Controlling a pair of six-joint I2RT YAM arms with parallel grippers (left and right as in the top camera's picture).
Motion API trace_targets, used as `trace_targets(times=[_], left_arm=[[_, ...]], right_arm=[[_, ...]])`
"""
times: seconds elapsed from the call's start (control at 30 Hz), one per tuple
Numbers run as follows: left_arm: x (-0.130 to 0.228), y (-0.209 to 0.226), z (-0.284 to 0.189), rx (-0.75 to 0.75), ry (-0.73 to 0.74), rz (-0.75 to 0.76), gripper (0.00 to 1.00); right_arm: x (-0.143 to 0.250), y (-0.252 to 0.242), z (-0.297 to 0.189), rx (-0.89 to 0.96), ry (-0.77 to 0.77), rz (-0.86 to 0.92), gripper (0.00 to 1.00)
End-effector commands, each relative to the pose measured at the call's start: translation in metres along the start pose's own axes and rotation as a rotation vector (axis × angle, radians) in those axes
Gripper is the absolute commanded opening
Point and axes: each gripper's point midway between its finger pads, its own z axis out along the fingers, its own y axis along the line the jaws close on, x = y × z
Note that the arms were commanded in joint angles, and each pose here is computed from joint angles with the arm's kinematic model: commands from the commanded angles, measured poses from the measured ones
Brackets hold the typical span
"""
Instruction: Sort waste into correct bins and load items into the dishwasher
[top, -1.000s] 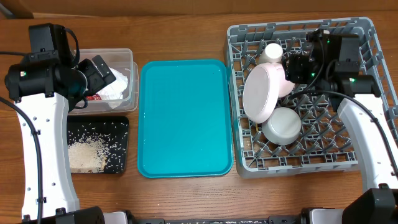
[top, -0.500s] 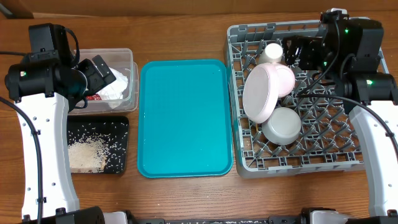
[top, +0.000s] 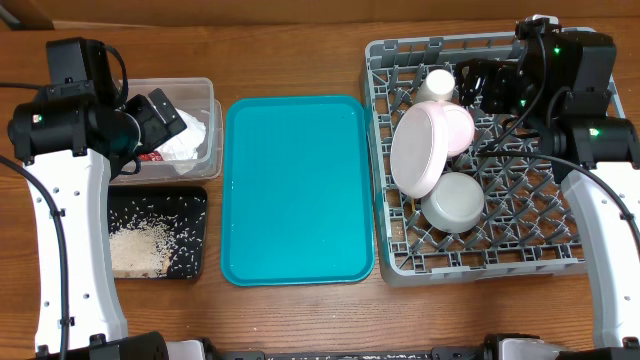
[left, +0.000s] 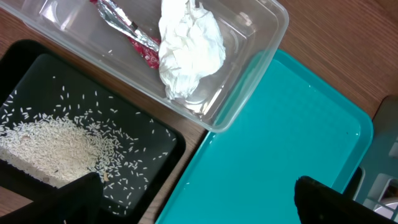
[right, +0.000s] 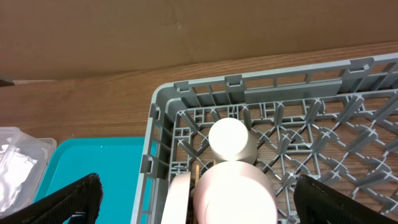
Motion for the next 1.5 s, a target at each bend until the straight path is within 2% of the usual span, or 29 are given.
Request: trace_targets(times=[0.0,0.2,0.33,0.57,0.73,0.87,1.03,1.2,1.47], left_arm=[[-0.001,-0.002,-0.001,-0.001,-0.006,0.015,1.0],[-0.001,-0.002,-0.001,-0.001,-0.006,0.015,1.0],[-0.001,-0.002,-0.001,-0.001,-0.006,0.015,1.0],[-0.001,-0.002,-0.001,-0.001,-0.006,0.015,1.0],[-0.001,-0.002,-0.001,-0.001,-0.006,0.015,1.0],[-0.001,-0.002,-0.001,-0.001,-0.006,0.015,1.0],[-0.001,-0.002,-0.001,-0.001,-0.006,0.015,1.0],[-0.001,-0.002,-0.001,-0.001,-0.006,0.015,1.0],[-0.001,-0.002,-0.001,-0.001,-0.006,0.015,1.0]], right_arm=[[-0.009,0.002,-0.006,0.007,-0.029,-0.011,1.0],[-0.008,0.001,-0.005,0.008,-0.024,-0.01,1.0],[-0.021,0.01,-0.03,0.002,-0.087,-0.028,1.0],[-0.053,0.034,-0.116,-0.005,-0.305,-0.081,1.0],[-0.053,0.051,-0.176,-0.025,-0.438,-0.115,1.0],[-0.029,0.07,-0.215,-0.086,-0.578,-0.164,1.0],[0.022,0.074,-0.229,-0.151,-0.699,-0.196,1.0],[0.082,0.06,-0.209,-0.173,-0.778,-0.214,1.0],[0.128,0.044,-0.172,-0.211,-0.883,-0.199,1.0]])
